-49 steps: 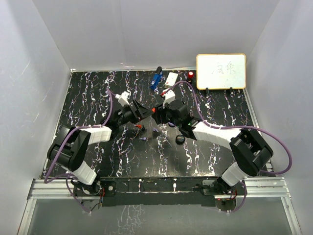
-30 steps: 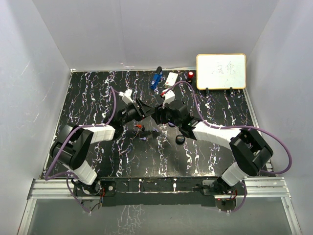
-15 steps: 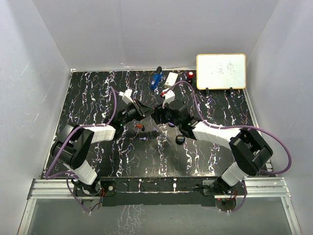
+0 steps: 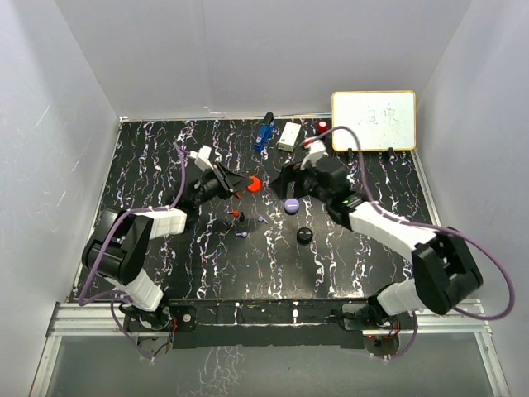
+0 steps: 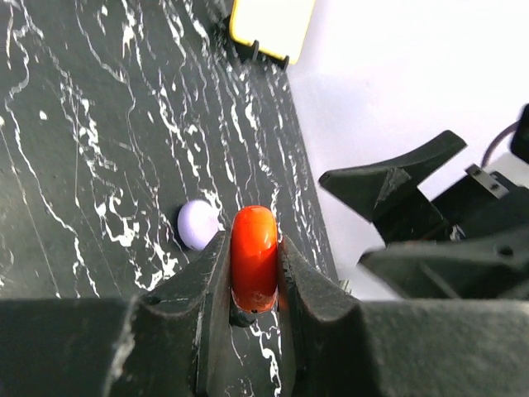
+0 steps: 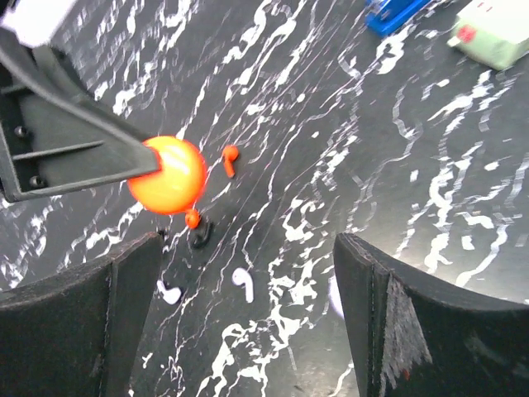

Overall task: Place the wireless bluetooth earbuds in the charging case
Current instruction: Pick up the charging case at the center of the board.

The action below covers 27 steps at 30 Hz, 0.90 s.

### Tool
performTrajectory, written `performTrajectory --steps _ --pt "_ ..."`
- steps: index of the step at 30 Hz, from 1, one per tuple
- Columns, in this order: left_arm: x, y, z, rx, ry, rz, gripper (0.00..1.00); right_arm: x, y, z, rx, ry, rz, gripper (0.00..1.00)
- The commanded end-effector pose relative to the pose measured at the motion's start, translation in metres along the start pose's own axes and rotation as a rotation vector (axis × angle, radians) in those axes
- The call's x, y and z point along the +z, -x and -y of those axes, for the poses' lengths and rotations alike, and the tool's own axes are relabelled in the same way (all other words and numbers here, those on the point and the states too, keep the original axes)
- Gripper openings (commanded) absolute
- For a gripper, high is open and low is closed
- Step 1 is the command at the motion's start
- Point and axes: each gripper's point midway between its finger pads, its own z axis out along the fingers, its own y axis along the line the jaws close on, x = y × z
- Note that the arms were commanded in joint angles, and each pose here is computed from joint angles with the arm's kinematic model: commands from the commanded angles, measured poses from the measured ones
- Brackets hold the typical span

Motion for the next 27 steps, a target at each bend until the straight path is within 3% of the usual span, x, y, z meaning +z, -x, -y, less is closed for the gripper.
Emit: performTrajectory --steps 1,8,13,27 --pt "-0.013 0.018 0.036 0.062 -0.214 -0.009 0.0 -0.026 0.034 0.002 0.12 0.143 0.069 0.81" --pt "-0.008 0.006 0.06 0.064 -0.456 -0.133 0.0 -0.021 0.027 -0.008 0.198 0.29 0.025 0.75" --pt "-0.007 0.005 0.069 -0.025 -0.587 -0.187 0.0 -0.015 0.026 -0.01 0.261 0.342 0.034 0.7" --pt "0.005 -0.012 0.076 -0.02 -0.581 -0.265 0.0 -0.001 0.014 -0.012 0.382 0.426 -0.001 0.57"
